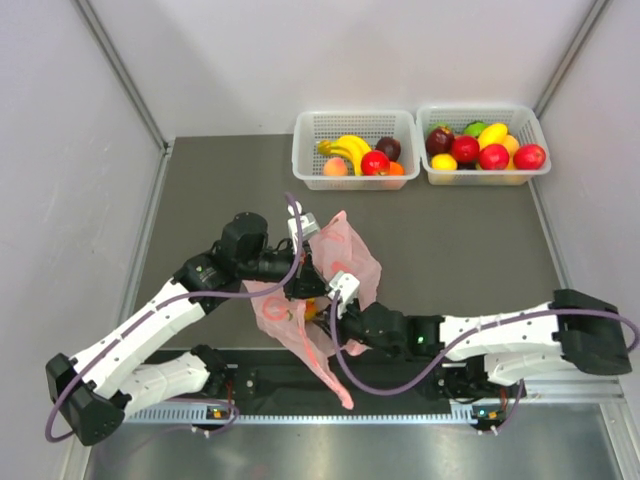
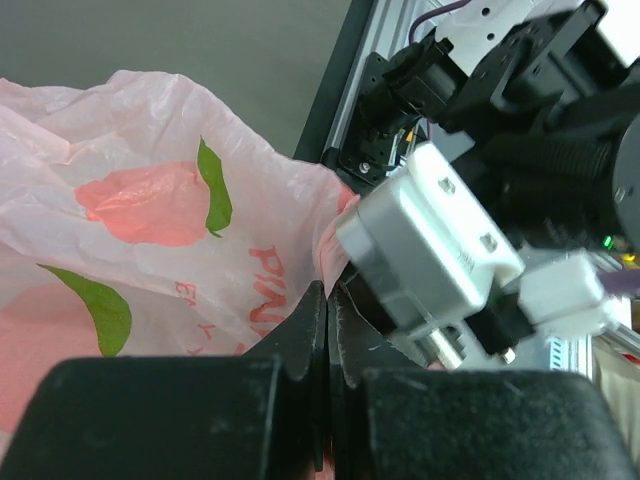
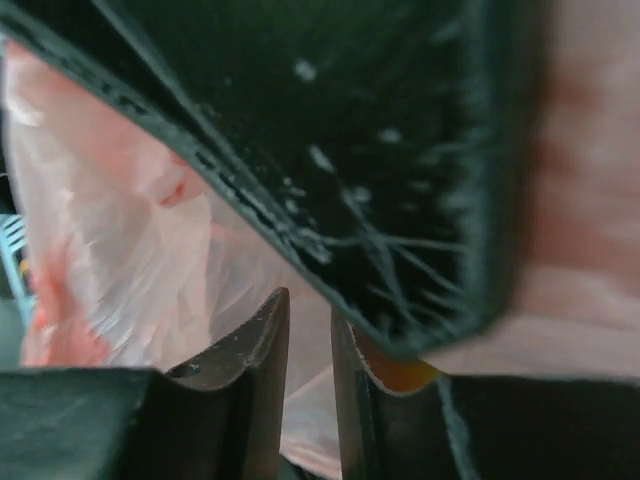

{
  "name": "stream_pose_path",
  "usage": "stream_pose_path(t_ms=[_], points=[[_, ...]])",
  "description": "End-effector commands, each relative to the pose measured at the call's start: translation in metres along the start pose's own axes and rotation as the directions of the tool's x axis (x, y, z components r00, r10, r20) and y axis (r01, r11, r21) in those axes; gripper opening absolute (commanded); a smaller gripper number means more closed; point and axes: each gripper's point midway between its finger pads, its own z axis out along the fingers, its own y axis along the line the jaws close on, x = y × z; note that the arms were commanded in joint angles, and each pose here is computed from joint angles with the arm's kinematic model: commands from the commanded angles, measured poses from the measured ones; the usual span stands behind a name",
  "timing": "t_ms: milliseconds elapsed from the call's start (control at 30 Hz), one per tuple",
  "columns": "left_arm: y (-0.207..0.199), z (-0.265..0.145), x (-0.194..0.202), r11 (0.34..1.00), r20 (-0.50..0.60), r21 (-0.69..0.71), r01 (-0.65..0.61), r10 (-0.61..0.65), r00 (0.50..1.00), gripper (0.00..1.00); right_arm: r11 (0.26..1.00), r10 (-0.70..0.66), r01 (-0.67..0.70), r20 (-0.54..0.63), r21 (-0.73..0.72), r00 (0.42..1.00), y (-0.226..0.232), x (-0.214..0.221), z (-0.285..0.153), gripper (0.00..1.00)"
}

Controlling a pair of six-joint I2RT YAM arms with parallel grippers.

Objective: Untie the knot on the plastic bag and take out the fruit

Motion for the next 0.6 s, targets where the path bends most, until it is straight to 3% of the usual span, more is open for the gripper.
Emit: stream_pose_path(t_ms=[0,67,100,133,167,300,400,567], points=[[-0.012,-0.005,-0.007,0.999,0.020,0.038,-0.028,0.027,0.999,0.00,0.987,0.050,-0.082,0.217,0.140,0.975,-0.006,-0.045,0.015,0.25],[-0.010,-0.006,-0.003,1.000,0.021,0.027,-0.014,0.014,1.000,0.00,0.975,0.054,-0.107,0.255,0.197,0.966,-0.015,-0.042,0.025,0.36],[-0.010,-0.008,-0.002,1.000,0.025,0.022,-0.017,0.016,1.000,0.00,0.973,0.044,-0.099,0.256,0.206,0.966,-0.015,-0.041,0.029,0.51],[-0.008,-0.008,0.003,1.000,0.018,0.015,-0.008,0.008,1.000,0.00,0.970,0.049,-0.111,0.274,0.216,0.961,-0.015,-0.042,0.033,0.57],[-0.009,-0.010,0.004,1.000,0.021,0.008,-0.011,0.010,1.000,0.00,0.965,0.039,-0.105,0.264,0.242,0.964,-0.018,-0.036,0.041,0.70],[-0.005,-0.014,0.017,1.000,0.009,-0.015,0.020,-0.019,1.000,0.00,0.956,0.024,-0.095,0.249,0.276,0.968,-0.018,-0.025,0.058,0.90],[-0.003,-0.016,0.026,0.999,0.010,-0.034,0.039,-0.039,0.999,0.00,0.953,0.018,-0.083,0.221,0.290,0.975,-0.017,-0.013,0.069,0.98],[-0.002,-0.017,0.031,0.997,0.026,-0.040,0.060,-0.059,0.998,0.00,0.949,0.001,-0.055,0.171,0.311,0.985,-0.018,0.011,0.084,1.00]])
